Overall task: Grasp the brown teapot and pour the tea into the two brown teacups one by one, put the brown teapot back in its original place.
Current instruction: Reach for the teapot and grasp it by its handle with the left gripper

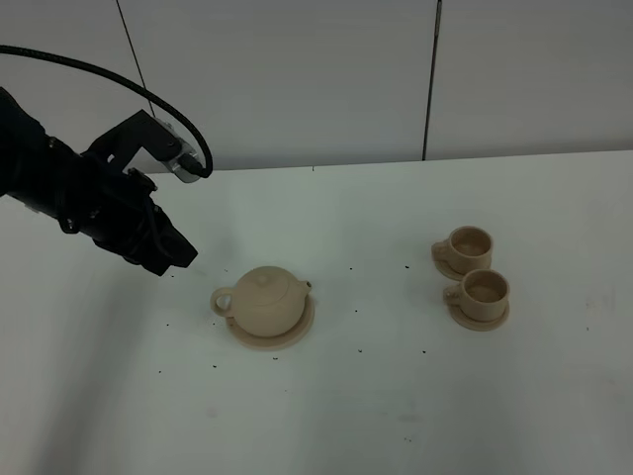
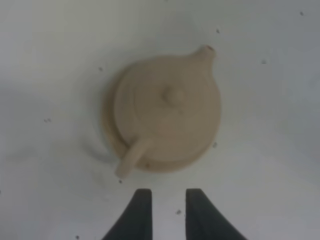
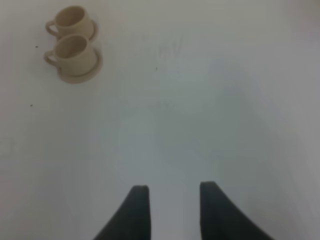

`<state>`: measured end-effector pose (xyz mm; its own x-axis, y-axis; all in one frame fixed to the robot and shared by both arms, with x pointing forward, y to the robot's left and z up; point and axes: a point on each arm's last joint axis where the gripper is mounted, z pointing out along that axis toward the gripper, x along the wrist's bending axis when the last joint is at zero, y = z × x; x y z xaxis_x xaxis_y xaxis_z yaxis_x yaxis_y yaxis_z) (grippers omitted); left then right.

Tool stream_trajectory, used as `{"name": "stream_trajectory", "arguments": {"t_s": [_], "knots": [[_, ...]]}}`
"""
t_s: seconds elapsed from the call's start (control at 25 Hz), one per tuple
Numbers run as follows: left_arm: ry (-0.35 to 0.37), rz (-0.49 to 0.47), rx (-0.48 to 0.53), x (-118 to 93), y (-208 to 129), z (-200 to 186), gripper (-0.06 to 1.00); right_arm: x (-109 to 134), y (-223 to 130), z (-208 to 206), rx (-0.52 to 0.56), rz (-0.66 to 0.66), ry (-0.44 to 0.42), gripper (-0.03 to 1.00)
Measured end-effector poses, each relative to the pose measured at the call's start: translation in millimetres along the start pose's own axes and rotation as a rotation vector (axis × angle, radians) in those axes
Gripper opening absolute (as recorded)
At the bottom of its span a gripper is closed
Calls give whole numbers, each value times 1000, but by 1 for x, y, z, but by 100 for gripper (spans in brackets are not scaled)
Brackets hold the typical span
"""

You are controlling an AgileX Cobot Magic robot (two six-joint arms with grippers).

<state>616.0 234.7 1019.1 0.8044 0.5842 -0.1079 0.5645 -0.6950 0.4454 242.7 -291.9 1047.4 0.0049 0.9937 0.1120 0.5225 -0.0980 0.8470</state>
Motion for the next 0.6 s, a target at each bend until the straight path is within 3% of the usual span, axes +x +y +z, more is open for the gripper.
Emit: {"name": "stream_trajectory", "arguments": {"t_s": [0.16,0.44,0.6], "knots": [[6,17,-1,-3,12,-5,24,0,0,0,-1,0,0,24],[-2,194,92,-30,41,23,24,0,0,0,-1,0,0,24],[14,245,143,-32,44,30,24,0,0,0,-1,0,0,24]]}}
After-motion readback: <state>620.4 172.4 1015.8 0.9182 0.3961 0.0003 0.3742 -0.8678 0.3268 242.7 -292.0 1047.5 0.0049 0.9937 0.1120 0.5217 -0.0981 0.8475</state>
